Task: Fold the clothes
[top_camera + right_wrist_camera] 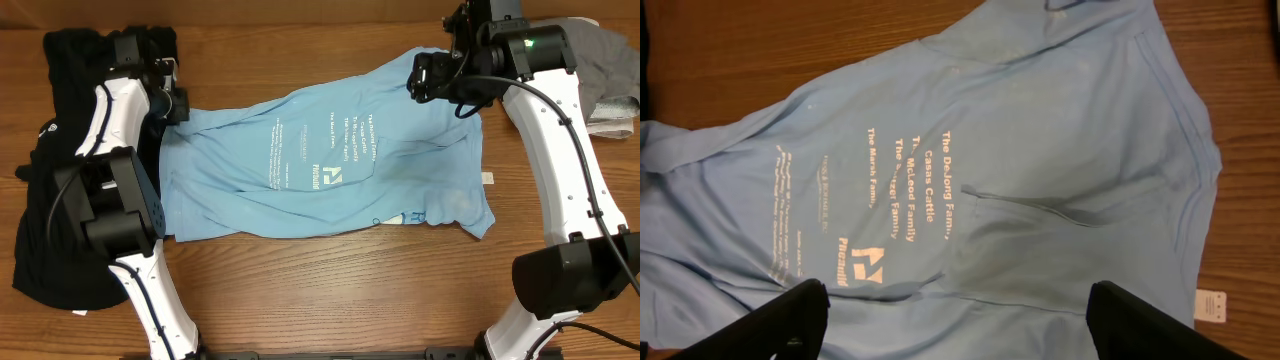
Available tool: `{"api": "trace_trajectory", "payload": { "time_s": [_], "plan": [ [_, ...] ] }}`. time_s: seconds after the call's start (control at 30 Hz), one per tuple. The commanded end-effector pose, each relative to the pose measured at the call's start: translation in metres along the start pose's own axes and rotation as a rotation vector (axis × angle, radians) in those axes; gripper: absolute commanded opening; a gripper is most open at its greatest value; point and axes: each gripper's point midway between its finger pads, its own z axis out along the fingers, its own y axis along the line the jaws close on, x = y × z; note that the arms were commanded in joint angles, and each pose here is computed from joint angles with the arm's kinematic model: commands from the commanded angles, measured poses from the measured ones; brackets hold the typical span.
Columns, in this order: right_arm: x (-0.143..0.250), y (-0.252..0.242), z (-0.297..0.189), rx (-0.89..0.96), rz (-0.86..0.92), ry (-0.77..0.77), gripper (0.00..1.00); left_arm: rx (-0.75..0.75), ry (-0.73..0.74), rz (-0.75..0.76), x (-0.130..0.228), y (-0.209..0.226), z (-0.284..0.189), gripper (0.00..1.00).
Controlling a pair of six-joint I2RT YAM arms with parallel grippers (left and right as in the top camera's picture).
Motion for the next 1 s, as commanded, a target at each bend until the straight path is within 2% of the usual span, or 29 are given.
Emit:
{"api": "trace_trajectory", "payload": {
  "time_s": [0.0,0.27,0.47,0.73,0.97],
  "plan": [
    [-0.01,0.004,-0.008,-0.004,-0.014,-0.041,0.82,0.004,-0.054,-0.037,-0.029,0.001,-0.036,0.04],
    [-0.018,-0.008,0.004,0.06,-0.018,-0.06,0.8,0.025,-0.067,-0.049,-0.045,-0.006,-0.095,0.04],
    [-0.031,-0.018,0.045,0.09,-0.041,-0.054,0.79,0.033,-0.068,-0.049,-0.045,-0.008,-0.097,0.04],
    [-0.074,-0.03,0.095,0.14,-0.049,-0.183,0.79,0.059,-0.072,-0.029,-0.047,-0.021,-0.096,0.04],
    [-0.099,-0.064,0.134,0.264,-0.019,-0.27,0.79,0.067,-0.085,-0.005,-0.051,-0.034,-0.096,0.04]
  ]
}}
